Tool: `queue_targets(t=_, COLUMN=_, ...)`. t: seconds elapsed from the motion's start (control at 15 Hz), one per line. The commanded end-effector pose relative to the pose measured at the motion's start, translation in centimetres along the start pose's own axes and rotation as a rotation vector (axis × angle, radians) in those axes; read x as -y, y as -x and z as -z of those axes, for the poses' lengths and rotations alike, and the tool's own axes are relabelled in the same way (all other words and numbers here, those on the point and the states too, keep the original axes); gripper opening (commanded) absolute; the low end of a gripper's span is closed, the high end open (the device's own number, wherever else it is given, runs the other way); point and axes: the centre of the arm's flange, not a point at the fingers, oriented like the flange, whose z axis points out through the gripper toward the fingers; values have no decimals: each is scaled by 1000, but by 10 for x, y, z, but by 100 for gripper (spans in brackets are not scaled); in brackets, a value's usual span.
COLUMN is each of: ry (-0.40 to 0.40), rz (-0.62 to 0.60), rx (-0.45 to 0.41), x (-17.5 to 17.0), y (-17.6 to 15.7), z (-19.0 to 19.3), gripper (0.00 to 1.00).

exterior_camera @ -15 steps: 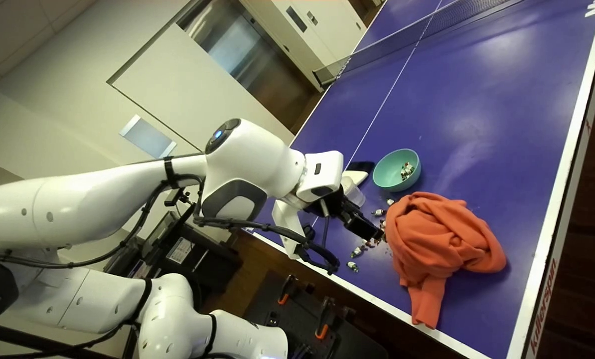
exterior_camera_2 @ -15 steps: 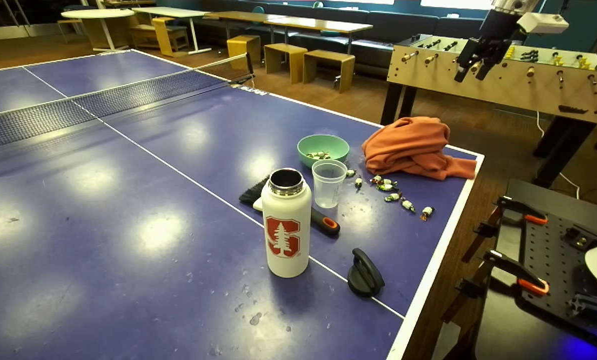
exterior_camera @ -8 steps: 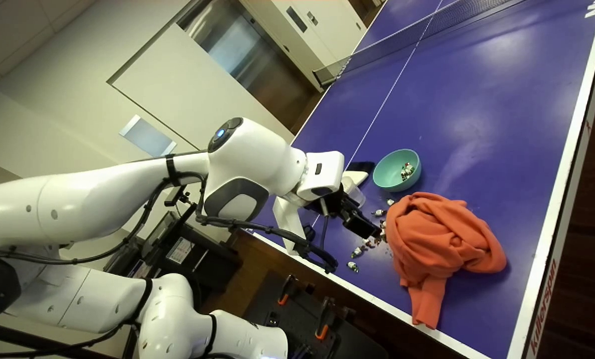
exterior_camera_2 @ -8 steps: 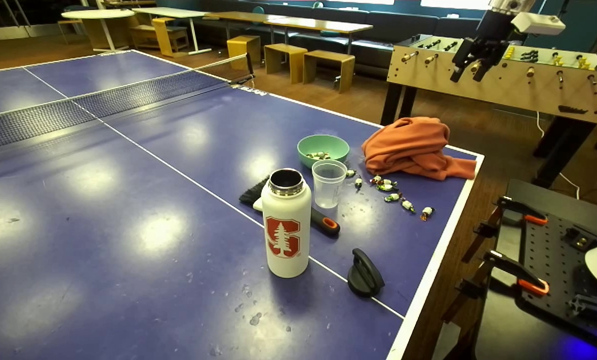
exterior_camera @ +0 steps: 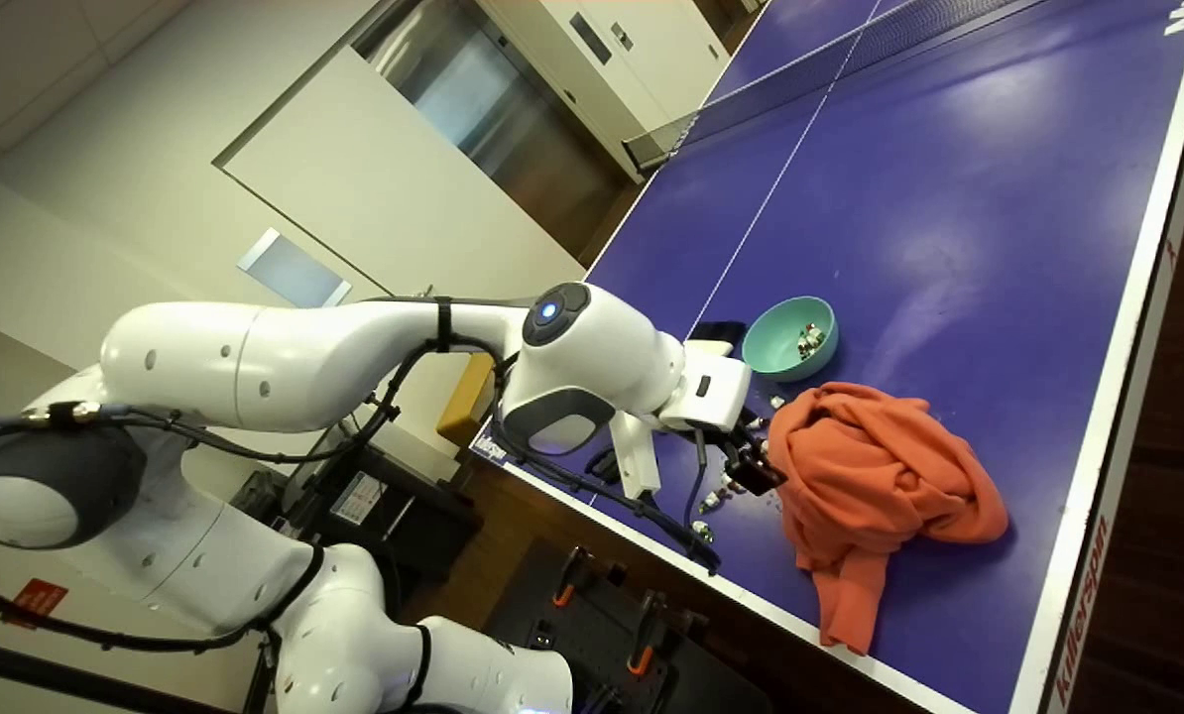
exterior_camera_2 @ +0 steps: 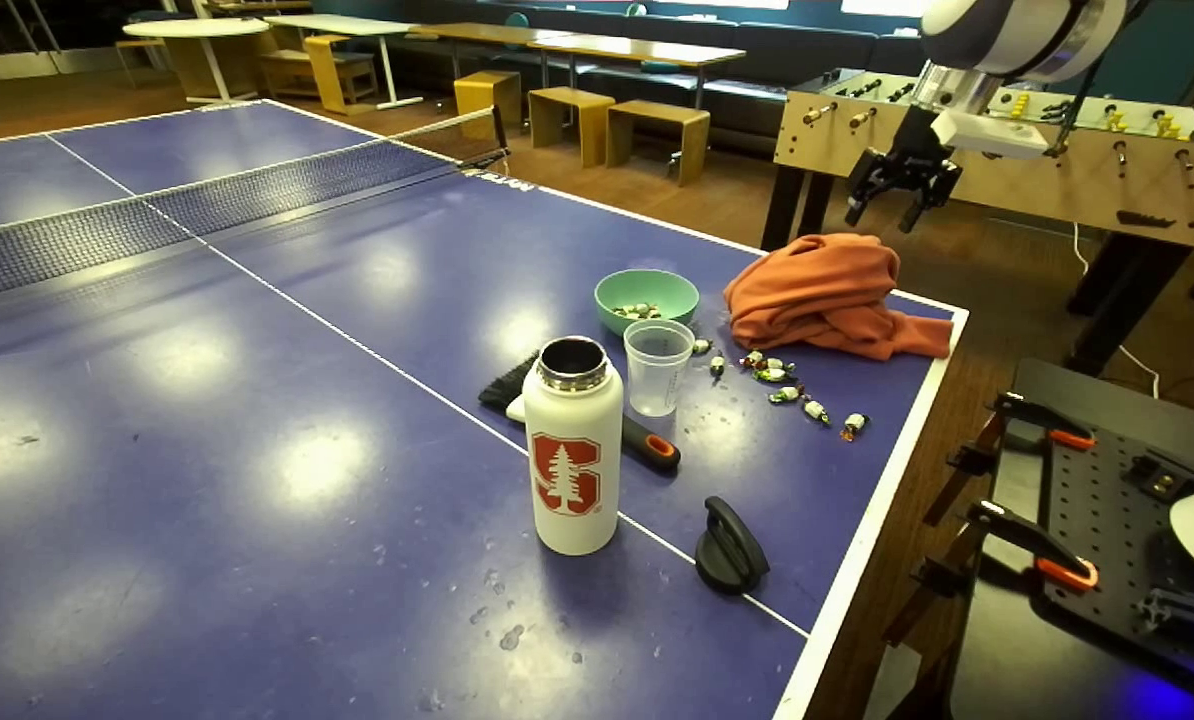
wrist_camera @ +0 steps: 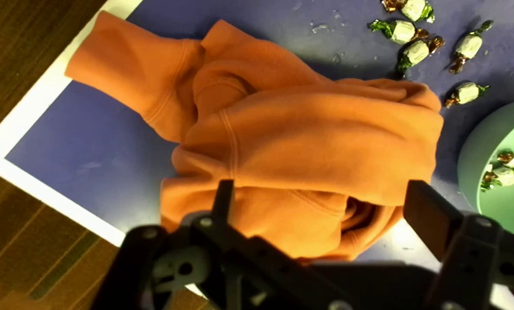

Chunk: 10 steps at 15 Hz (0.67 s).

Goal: Shift the orange sweater on the table tennis table slightly forward

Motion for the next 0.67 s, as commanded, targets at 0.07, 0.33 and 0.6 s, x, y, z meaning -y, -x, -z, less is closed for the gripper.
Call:
queue_targets(t=0.07, ry=62, rz=-106, rx=48, x=-7, y=-13, z=-41, gripper=100)
queue_targets(t=0.33, ry=141, rz=-174, rx=53, x=-17, y=-22, z=-57, gripper=71)
queue_targets(t=0.6, ry=177, rz=-201, rx=46, x=-19, y=-31, z=-60, gripper=44)
